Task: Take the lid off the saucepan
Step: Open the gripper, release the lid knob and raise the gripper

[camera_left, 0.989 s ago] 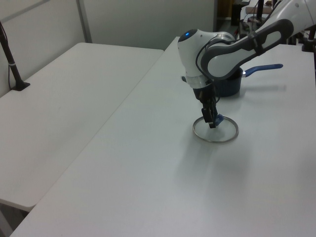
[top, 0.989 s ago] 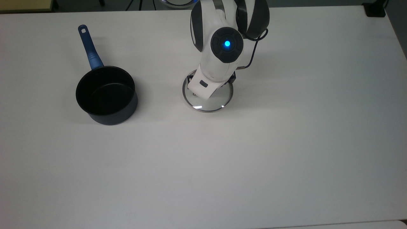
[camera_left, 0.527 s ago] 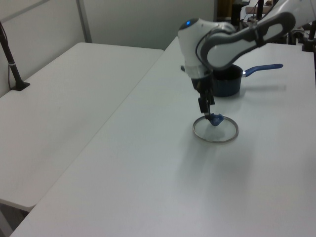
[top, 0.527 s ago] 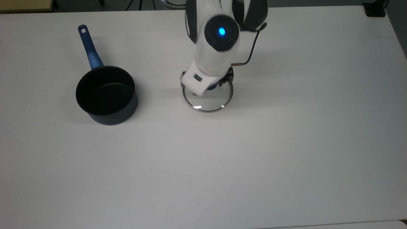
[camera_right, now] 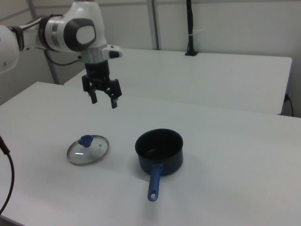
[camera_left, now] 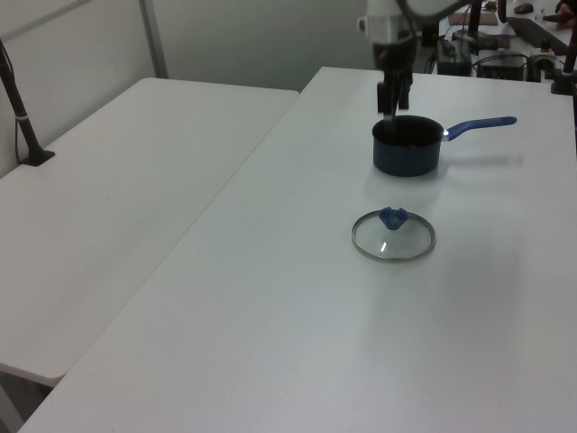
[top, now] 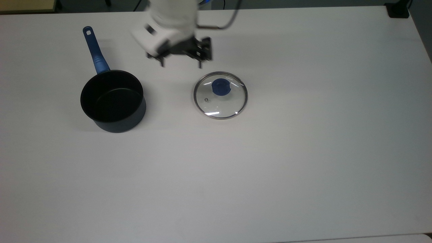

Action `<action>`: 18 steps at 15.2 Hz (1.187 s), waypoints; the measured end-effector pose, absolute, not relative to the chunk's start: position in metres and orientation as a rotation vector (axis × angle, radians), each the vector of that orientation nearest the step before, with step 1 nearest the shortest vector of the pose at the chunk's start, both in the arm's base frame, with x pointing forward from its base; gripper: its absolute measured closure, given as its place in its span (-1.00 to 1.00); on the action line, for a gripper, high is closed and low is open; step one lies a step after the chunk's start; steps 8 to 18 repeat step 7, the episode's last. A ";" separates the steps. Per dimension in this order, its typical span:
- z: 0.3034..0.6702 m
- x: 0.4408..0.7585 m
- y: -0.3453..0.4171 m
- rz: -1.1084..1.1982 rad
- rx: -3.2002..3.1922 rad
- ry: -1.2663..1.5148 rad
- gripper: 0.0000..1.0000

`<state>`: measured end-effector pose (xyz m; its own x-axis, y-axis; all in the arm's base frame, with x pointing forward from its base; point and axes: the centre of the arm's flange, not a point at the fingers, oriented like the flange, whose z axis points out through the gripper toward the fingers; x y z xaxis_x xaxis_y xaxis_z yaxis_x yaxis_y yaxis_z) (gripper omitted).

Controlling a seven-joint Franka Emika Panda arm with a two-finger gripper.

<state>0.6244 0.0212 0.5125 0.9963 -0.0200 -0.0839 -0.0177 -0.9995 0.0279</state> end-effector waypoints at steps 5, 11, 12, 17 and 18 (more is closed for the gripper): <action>0.539 0.614 -0.034 -0.081 3.117 -0.166 -1.00; 0.543 0.612 -0.038 -0.071 3.117 -0.182 -1.00; 0.543 0.612 -0.038 -0.071 3.117 -0.182 -1.00; 0.543 0.612 -0.038 -0.071 3.117 -0.182 -1.00; 0.543 0.612 -0.038 -0.071 3.117 -0.182 -1.00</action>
